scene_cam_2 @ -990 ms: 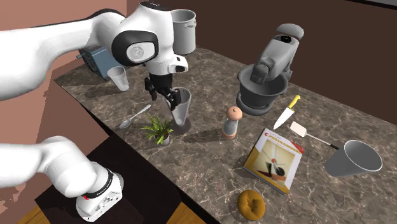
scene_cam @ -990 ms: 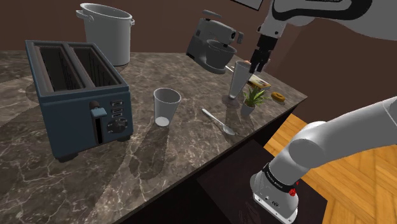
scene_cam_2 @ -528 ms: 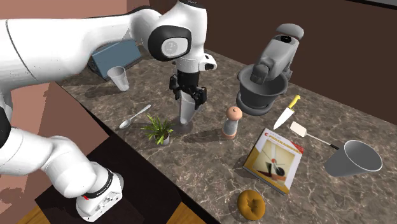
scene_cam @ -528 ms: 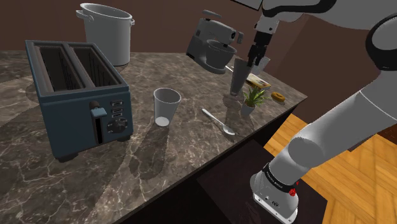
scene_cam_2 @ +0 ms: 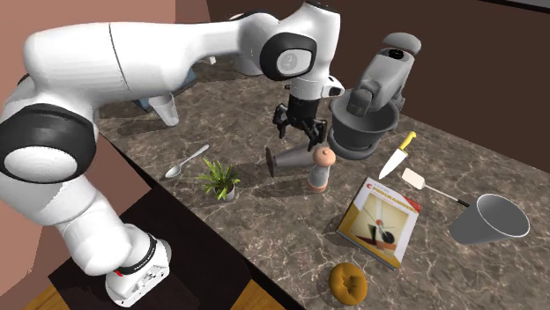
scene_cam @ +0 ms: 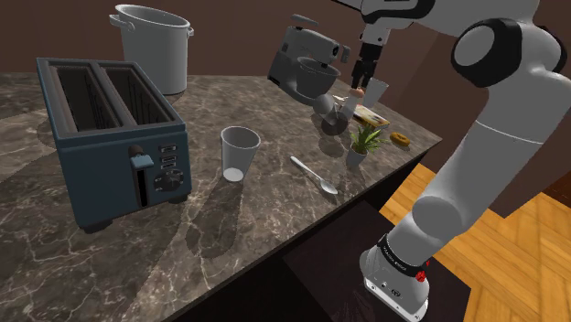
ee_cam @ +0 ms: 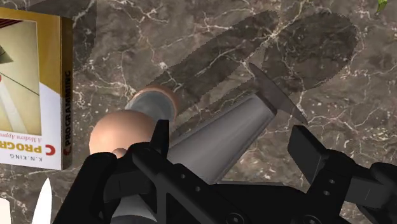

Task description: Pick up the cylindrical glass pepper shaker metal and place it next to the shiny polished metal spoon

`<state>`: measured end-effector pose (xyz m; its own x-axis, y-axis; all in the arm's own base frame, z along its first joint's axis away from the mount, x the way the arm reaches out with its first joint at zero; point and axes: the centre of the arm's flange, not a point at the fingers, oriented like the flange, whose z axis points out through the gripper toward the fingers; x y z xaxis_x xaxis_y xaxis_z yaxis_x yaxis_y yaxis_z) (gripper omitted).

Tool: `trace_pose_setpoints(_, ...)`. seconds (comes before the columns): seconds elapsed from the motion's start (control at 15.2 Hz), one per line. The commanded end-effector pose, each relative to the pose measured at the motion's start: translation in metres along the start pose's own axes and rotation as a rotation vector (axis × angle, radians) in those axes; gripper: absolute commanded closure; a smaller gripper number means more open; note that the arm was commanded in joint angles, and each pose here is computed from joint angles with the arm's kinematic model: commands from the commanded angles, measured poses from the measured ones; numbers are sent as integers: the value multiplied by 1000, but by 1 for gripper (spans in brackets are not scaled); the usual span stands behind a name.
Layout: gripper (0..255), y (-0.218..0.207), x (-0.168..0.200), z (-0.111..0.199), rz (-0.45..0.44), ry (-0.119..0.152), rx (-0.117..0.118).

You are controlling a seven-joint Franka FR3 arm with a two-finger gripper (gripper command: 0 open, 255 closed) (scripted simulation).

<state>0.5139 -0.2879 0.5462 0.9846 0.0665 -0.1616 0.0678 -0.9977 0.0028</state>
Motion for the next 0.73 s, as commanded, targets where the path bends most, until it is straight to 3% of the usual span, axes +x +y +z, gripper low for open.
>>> trace_pose_setpoints(0.0,0,20,13,1,-1,-5,-6)
trace_pose_setpoints(0.4,0,81,59,-3,0,-20,-21)
trace_pose_setpoints(0.66,0,81,58,19,0,-20,-21)
